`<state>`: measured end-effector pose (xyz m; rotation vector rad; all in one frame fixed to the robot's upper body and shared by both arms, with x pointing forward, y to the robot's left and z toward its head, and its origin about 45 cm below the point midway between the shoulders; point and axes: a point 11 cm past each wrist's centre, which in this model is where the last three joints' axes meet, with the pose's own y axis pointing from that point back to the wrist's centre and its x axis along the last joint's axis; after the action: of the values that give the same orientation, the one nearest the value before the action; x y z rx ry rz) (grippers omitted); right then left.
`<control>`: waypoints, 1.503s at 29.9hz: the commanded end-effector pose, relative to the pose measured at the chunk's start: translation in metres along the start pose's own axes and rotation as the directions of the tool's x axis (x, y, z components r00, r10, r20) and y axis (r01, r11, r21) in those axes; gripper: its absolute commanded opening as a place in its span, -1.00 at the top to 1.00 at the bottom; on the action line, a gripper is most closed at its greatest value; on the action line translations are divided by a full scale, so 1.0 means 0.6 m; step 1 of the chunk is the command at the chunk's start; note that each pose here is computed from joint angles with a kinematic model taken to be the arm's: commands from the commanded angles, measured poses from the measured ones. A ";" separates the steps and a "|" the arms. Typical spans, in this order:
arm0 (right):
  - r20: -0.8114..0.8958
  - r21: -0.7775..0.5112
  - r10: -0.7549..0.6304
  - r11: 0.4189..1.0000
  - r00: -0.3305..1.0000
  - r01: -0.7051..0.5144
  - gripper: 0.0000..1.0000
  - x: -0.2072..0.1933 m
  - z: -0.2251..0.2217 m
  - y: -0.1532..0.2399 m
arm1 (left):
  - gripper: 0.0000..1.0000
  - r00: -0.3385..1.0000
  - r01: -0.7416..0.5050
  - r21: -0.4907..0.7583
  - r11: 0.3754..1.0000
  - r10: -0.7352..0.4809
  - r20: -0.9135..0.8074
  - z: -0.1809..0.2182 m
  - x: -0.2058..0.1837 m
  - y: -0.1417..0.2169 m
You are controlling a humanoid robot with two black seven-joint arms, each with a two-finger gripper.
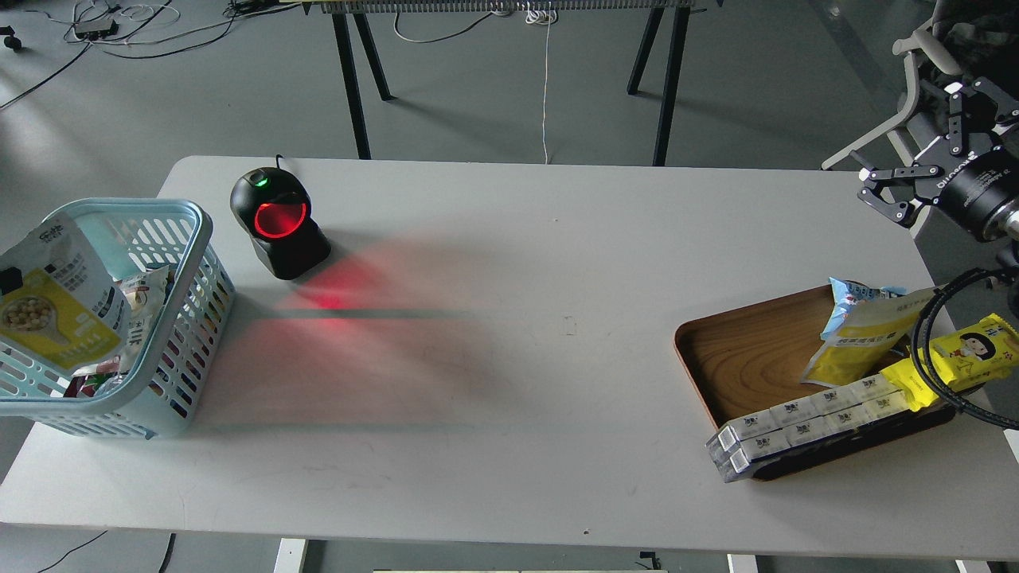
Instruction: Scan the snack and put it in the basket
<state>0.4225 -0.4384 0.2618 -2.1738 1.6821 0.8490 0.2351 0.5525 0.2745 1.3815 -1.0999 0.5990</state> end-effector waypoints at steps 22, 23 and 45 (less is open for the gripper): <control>0.001 0.003 -0.004 1.000 1.000 0.004 -0.95 -0.002 -0.001 -0.002 | -0.71 0.970 -0.234 0.063 0.970 0.237 -0.054 -0.019 0.109 -0.022; 0.000 0.003 -0.006 1.000 1.000 0.006 -0.95 -0.004 -0.002 -0.002 | -0.74 0.959 -0.271 0.072 0.960 0.276 -0.067 -0.021 0.126 -0.025; -0.003 0.006 -0.023 1.000 1.000 0.023 -0.95 -0.014 -0.007 -0.008 | -0.93 0.140 -0.613 -0.019 0.790 0.085 -0.986 0.147 0.452 -0.291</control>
<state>0.4263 -0.4327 0.2688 -2.1865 1.6568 0.8351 0.4616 0.4039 0.4184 0.1874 -0.5237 1.3236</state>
